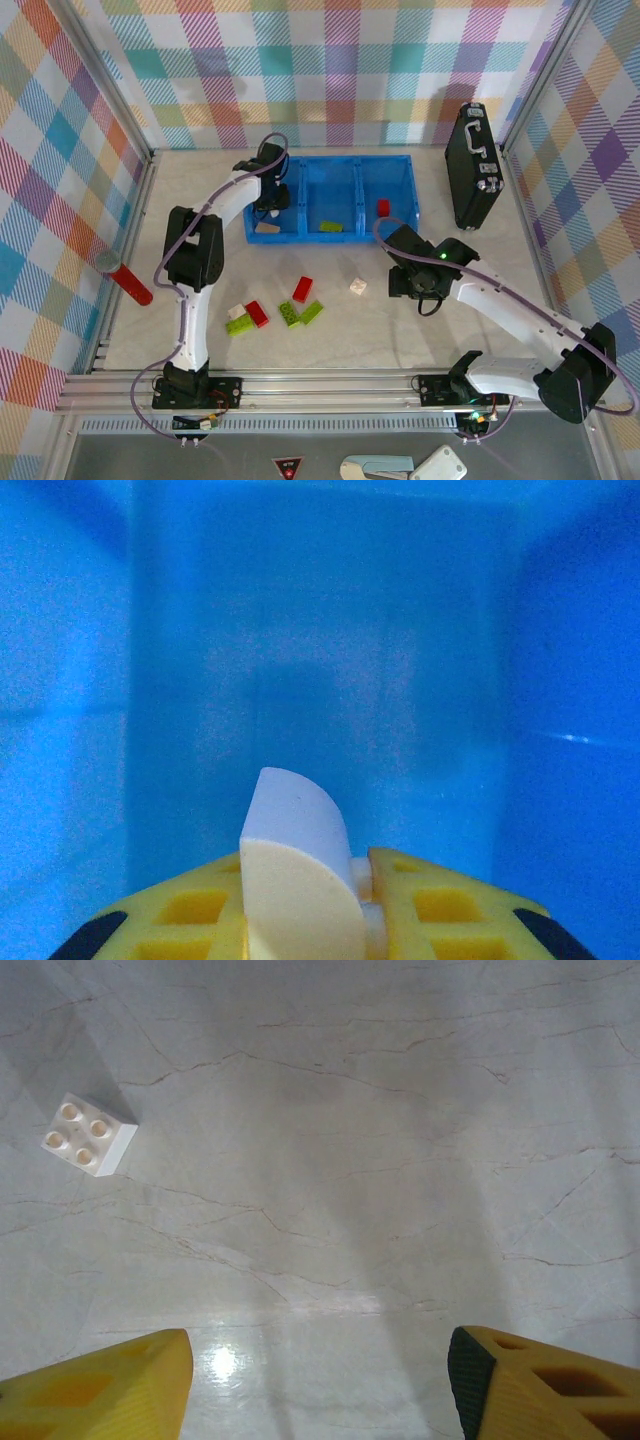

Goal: Sort the legos into containers by color
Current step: Place the lego in the container.

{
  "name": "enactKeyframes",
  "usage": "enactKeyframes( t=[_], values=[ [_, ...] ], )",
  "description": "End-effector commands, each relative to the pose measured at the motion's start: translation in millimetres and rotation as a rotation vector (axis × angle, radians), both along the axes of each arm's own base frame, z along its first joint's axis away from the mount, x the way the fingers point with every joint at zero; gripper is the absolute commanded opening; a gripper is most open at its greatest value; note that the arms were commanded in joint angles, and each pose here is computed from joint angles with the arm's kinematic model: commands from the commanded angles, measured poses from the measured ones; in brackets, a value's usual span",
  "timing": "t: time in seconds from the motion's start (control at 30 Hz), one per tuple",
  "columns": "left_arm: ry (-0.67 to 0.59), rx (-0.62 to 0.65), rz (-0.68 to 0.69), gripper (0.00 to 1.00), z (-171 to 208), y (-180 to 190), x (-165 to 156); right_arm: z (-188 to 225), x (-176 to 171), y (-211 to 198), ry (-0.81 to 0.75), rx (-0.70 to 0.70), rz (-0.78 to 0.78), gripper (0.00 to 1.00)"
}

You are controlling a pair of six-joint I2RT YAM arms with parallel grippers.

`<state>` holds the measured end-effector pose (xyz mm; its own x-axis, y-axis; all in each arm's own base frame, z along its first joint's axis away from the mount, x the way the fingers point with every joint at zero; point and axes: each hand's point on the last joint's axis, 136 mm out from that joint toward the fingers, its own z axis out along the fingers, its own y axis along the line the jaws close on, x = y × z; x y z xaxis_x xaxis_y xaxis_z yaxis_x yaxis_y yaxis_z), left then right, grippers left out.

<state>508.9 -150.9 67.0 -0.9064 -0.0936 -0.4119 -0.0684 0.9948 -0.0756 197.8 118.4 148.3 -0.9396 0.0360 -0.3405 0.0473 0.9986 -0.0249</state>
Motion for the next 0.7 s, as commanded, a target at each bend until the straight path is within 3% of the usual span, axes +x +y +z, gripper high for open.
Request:
enactKeyframes(
  t=[0.0, 0.3, 0.67],
  values=[
    [-0.015, -0.006, -0.013, 0.27, -4.7, -1.1, 12.2, -1.3, -8.3, -12.4, 0.014, -0.022, -0.036, 0.69],
    [0.029, 0.006, -0.014, 0.28, -28.8, -1.7, 17.9, -2.4, -14.5, -18.1, 0.017, -0.021, -0.051, 0.69],
    [0.025, -0.024, -0.015, 0.34, -24.5, -8.0, 23.2, -0.2, -18.9, -23.7, 0.008, -0.018, -0.073, 0.70]
  ],
)
